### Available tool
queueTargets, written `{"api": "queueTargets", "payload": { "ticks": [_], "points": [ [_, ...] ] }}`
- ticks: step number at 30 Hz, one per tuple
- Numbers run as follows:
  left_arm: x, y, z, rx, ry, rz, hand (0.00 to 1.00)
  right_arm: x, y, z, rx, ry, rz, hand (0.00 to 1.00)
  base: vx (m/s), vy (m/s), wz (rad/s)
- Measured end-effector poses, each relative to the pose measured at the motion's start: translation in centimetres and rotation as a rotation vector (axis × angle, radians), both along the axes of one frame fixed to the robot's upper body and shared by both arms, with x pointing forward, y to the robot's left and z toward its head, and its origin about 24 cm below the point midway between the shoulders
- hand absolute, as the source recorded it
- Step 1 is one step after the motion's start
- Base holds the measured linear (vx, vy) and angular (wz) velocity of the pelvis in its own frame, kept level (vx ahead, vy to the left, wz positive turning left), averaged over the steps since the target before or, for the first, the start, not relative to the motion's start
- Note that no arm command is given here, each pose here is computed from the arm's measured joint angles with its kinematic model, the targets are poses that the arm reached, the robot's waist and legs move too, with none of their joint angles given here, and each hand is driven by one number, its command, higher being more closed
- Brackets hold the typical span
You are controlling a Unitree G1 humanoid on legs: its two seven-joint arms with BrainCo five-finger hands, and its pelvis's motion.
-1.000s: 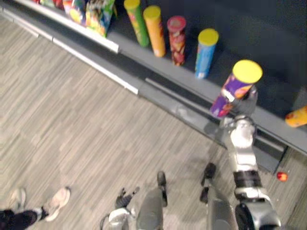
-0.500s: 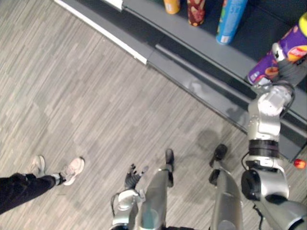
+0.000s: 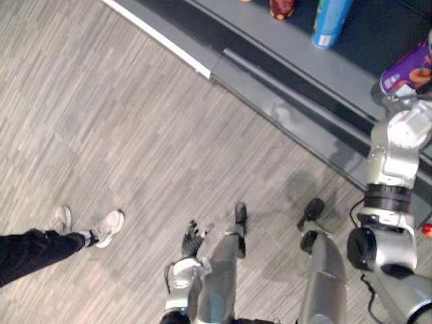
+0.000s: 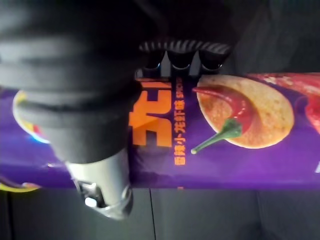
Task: Put the gum and the chips on the shelf.
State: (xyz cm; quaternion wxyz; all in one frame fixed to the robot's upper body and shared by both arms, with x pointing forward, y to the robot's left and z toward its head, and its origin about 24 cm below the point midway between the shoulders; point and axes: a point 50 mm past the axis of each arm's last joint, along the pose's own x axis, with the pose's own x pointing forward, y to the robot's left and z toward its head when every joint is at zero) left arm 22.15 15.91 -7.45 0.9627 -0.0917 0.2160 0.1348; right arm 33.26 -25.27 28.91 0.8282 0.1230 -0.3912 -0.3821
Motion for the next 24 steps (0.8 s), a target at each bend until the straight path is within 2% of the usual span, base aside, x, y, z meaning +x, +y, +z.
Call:
{"api": "queueTargets", "payload": {
  "ticks": [24],
  "points": [
    [1.1, -2.0, 1.6, -0.097, -0.094, -0.01, 0.0, -0.3, -1.1, 1.3, 0.03, -0.031, -0.05, 1.0, 0.03, -0.003, 0.04]
  ]
}}
